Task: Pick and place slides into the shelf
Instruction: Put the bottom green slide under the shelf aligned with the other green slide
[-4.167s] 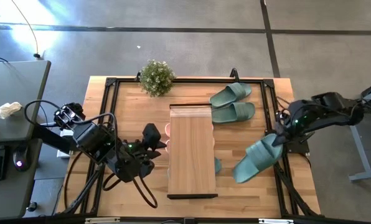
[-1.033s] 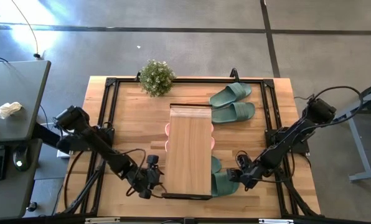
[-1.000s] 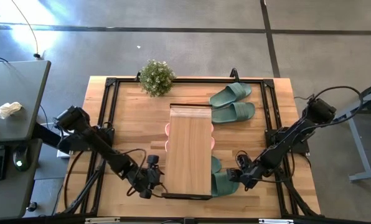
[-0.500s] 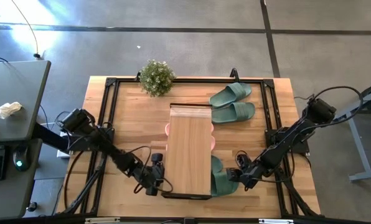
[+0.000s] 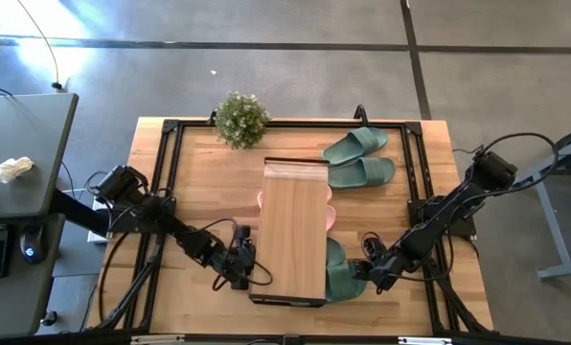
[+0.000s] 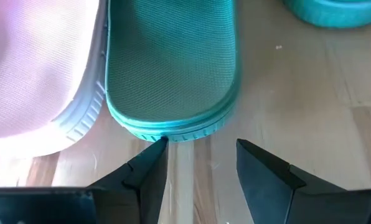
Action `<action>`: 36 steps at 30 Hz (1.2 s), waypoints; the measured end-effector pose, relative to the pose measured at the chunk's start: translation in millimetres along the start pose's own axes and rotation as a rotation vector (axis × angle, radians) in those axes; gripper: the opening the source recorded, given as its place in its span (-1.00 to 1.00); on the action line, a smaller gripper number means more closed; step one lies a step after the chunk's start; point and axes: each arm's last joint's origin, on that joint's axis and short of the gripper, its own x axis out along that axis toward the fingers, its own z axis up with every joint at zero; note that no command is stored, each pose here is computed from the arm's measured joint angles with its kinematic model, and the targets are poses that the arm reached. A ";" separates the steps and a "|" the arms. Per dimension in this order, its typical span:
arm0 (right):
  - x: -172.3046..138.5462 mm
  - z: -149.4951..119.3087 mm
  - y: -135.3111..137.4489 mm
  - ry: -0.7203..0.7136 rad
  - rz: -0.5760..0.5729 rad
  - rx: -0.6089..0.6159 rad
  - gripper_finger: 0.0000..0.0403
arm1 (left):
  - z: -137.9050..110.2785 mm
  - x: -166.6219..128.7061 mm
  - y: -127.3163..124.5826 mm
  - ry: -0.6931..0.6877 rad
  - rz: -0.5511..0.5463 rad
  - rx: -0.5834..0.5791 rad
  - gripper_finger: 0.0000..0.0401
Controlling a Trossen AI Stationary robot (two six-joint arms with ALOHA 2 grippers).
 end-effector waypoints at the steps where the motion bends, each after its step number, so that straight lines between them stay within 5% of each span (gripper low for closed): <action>1: 0.0 -0.3 0.6 0.002 0.007 0.001 -0.90 | -0.2 0.0 0.1 0.002 0.003 -0.002 -0.13; 6: 0.1 -0.6 1.0 0.006 0.010 0.002 -0.83 | -1.8 -3.2 -5.2 -0.011 0.010 0.014 -0.13; 19: 0.2 -0.6 2.6 -0.012 0.039 -0.014 -0.10 | -7.4 -11.4 -19.0 -0.023 -0.013 0.049 -0.13; 36: -19.0 6.4 -3.5 -0.040 -0.023 -0.034 -0.04 | -7.6 -11.3 -19.0 -0.019 -0.018 0.069 -0.13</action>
